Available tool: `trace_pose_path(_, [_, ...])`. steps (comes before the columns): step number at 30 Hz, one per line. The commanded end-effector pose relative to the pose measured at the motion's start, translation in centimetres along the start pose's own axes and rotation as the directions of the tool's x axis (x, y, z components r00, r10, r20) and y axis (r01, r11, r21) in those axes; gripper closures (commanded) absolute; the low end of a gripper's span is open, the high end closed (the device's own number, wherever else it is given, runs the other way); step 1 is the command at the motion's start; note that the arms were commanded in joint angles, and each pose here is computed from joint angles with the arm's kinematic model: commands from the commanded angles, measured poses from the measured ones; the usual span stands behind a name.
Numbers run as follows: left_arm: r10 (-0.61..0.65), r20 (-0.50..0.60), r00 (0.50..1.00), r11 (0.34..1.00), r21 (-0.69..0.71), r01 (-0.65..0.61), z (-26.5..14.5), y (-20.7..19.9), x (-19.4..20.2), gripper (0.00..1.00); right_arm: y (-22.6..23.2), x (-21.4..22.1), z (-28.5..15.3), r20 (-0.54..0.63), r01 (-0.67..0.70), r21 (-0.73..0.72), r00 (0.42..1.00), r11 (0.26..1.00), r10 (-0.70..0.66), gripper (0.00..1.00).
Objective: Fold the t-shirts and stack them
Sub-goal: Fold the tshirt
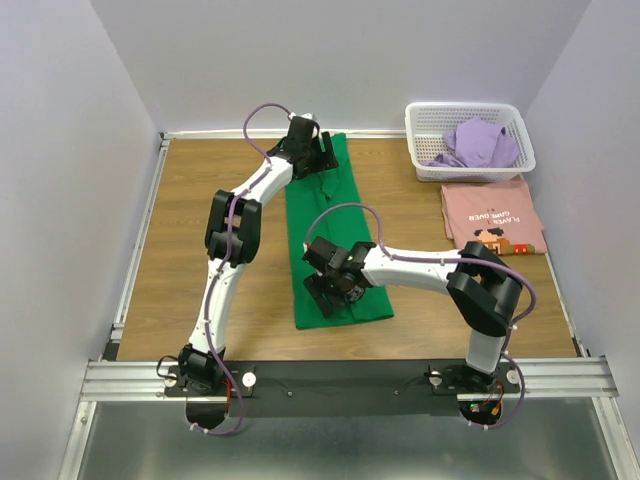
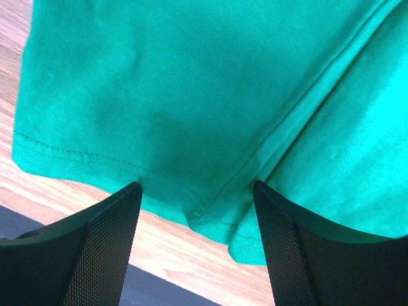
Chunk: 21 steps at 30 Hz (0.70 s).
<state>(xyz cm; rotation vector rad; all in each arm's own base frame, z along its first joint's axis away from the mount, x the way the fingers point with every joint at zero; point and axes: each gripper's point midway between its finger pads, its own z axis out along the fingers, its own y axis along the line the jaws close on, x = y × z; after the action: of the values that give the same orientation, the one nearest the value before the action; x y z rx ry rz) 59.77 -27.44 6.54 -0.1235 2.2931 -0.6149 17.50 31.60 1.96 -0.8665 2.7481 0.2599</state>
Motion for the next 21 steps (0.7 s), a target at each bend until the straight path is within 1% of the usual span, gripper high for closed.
trace_pose_path(1, [0.018,0.258,0.966,0.998,0.05,-0.032,-7.6,-4.4,-9.8,0.15,1.1,-3.2,-2.9,0.101,-0.043,-0.04,0.994,0.998,0.047,0.21])
trace_pose_path(2, [0.018,0.281,0.96,0.998,0.045,-0.032,-8.7,-4.6,-10.8,0.15,1.1,-3.8,-3.5,0.122,-0.05,-0.042,0.991,0.998,0.055,0.2])
trace_pose_path(3, [0.018,0.322,0.947,0.999,0.038,-0.032,-10.8,-5.1,-12.5,0.15,1.2,-4.1,-4.0,0.134,-0.056,-0.044,0.989,0.997,0.062,0.2])
trace_pose_path(6, [0.037,0.338,0.94,0.999,-0.021,-0.032,-13.8,-4.7,-13.3,0.14,0.7,-4.9,-5.6,0.174,-0.102,-0.041,0.979,0.994,0.108,0.19])
trace_pose_path(7, [0.039,0.35,0.936,0.997,-0.07,-0.015,-16.3,-4.3,-13.8,0.14,-0.1,-4.8,-5.7,0.172,-0.14,-0.032,0.975,0.99,0.143,0.2])
trace_pose_path(8, [0.033,0.348,0.937,0.994,-0.108,0.005,-17.3,-3.6,-13.5,0.14,-0.8,-4.7,-5.8,0.172,-0.163,-0.025,0.971,0.986,0.165,0.2])
trace_pose_path(9, [0.039,0.33,0.943,0.986,-0.167,0.017,-19.3,-2.4,-12.5,0.14,-1.9,-4.8,-6.5,0.186,-0.202,-0.022,0.961,0.979,0.203,0.2])
trace_pose_path(10, [0.042,0.314,0.949,0.98,-0.2,0.023,-20.1,-1.6,-11.7,0.14,-2.5,-4.6,-6.7,0.187,-0.226,-0.021,0.956,0.974,0.226,0.2])
trace_pose_path(11, [0.04,0.295,0.955,0.972,-0.232,0.031,-21.0,-0.8,-10.6,0.14,-3.4,-3.8,-6.6,0.178,-0.263,-0.01,0.949,0.965,0.261,0.2])
trace_pose_path(12, [0.041,0.267,0.963,0.959,-0.282,0.037,-22.7,0.6,-8.7,0.14,-4.6,-3.9,-7.4,0.204,-0.3,-0.005,0.934,0.954,0.295,0.2])
trace_pose_path(15, [0.03,0.171,0.985,0.937,-0.349,0.032,-26.1,3.5,-2.7,0.14,-7.0,-2.6,-8.2,0.211,-0.387,0.002,0.902,0.922,0.378,0.23])
trace_pose_path(17, [0.015,0.119,0.993,0.933,-0.358,0.029,-27.8,4.4,0.6,0.14,-8.0,-1.8,-8.3,0.208,-0.435,0.004,0.881,0.9,0.425,0.26])
trace_pose_path(18, [-0.002,0.087,0.996,0.933,-0.359,0.034,-29.1,5.1,3.5,0.14,-9.1,-0.6,-7.9,0.193,-0.463,0.024,0.872,0.886,0.45,0.27])
trace_pose_path(20, [-0.022,0.015,1.0,0.938,-0.346,0.026,-30.3,5.3,7.2,0.16,-9.7,0.2,-8.1,0.191,-0.492,0.019,0.856,0.87,0.48,0.3])
trace_pose_path(21, [-0.038,-0.023,0.999,0.935,-0.354,0.028,-31.2,6.2,9.7,0.16,-9.9,0.9,-7.9,0.17,-0.504,0.015,0.853,0.864,0.494,0.31])
